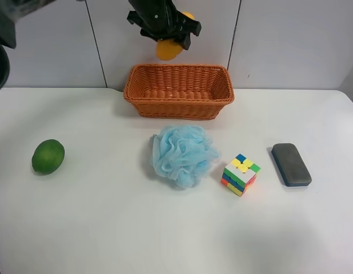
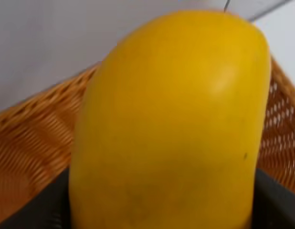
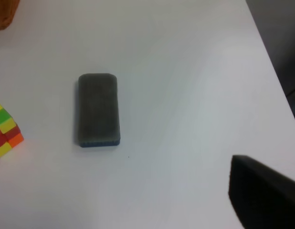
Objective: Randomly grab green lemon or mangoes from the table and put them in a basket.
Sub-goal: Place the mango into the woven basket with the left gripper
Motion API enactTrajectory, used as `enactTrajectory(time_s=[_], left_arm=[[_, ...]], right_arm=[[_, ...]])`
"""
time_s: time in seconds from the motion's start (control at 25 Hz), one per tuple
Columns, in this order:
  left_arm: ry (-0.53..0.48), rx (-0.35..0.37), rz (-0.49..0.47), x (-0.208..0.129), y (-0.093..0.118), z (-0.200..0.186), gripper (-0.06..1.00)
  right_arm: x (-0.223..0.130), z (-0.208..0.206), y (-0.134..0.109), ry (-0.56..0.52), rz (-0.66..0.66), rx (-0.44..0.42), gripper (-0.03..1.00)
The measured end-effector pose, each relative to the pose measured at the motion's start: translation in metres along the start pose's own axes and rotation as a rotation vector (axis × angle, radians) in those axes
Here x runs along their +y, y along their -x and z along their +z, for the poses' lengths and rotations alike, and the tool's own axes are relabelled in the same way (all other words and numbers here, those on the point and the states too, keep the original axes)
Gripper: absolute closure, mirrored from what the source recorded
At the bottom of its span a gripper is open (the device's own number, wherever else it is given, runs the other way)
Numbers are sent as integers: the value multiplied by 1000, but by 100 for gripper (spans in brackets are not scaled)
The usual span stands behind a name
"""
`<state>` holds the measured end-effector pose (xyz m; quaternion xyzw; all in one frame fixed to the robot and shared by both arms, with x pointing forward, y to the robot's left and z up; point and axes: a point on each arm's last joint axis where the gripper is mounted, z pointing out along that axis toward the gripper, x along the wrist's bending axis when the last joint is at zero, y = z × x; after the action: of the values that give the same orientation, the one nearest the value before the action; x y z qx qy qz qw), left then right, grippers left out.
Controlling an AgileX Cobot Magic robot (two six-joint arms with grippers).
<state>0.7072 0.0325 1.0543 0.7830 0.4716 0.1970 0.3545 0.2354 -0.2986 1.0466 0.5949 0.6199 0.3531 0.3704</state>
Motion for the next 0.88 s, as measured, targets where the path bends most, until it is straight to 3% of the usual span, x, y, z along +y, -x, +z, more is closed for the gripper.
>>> enactTrajectory(time_s=[0.48,0.8,0.88], left_arm=[[-95,-21,-35,-47,-1,73,35],[-83,-23,-37,-51,-1,80,34],[-69,-28,-49,-49,-2,80,21]], right_arm=[[0,0,0,0,0,0,-2],[0,0,0,0,0,0,-2],[0,0,0,0,0,0,-2]])
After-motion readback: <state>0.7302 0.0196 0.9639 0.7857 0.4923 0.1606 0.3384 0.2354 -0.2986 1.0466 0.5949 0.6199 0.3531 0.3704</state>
